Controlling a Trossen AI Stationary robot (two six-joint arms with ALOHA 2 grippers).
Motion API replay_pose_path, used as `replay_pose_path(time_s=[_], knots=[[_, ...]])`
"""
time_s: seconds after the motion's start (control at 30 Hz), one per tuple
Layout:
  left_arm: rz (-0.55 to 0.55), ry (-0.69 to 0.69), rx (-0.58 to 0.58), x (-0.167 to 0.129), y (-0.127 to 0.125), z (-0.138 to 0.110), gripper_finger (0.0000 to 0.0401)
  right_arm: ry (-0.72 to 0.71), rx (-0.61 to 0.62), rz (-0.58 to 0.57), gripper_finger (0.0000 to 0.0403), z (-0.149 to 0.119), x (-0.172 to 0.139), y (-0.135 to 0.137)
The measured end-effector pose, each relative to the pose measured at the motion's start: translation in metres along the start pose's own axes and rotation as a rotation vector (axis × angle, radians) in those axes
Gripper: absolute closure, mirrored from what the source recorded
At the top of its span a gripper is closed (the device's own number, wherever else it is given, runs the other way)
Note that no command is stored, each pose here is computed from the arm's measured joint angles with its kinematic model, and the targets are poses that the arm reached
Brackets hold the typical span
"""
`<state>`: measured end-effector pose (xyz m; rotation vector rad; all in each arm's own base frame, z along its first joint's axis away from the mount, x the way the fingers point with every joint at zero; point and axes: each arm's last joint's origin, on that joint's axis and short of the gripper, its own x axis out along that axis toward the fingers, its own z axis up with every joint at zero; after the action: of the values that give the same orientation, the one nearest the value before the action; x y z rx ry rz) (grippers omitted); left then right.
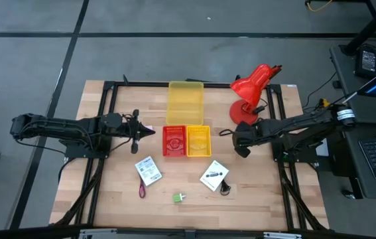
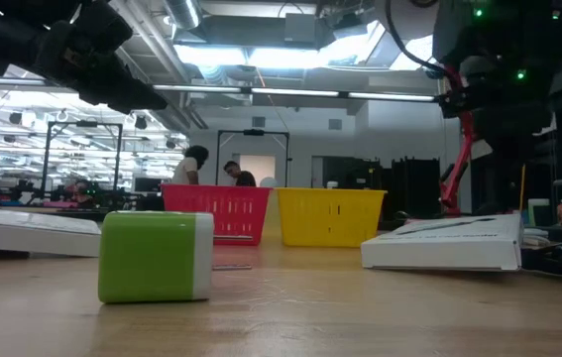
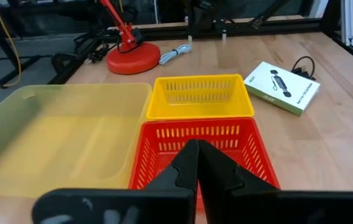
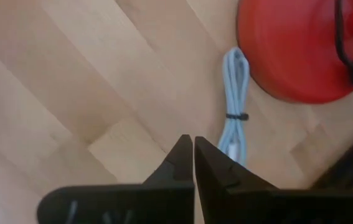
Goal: Pick and place items into bin
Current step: Put the blue charger cable into the yellow bin
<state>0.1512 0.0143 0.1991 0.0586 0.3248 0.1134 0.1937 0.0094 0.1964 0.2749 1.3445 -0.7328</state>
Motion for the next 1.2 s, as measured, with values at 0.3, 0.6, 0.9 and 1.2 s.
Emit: replay_pose_path(time_s=[0.3, 0.6, 0.9, 1.2], knots=[[0.024, 0.001, 0.017, 0.0, 0.001, 0.0, 0.0397, 0.005, 0.054, -0.005, 0.0363, 0.0, 0.0, 0.0], [0.024, 0.001, 0.017, 0.0, 0.001, 0.0, 0.0397, 0.005, 0.105, -0.005, 0.0252, 0.0, 0.0, 0.0], [0.025, 0.001, 0.017, 0.0, 0.001, 0.0, 0.0397, 0.033, 0.176, -0.023, 0.0191, 0.006, 0.006, -0.007], [0.025, 0.001, 0.017, 0.0, 0.001, 0.0, 0.0397, 0.133, 0.218, -0.106, 0.0197, 0.019, 0.032, -0.009]])
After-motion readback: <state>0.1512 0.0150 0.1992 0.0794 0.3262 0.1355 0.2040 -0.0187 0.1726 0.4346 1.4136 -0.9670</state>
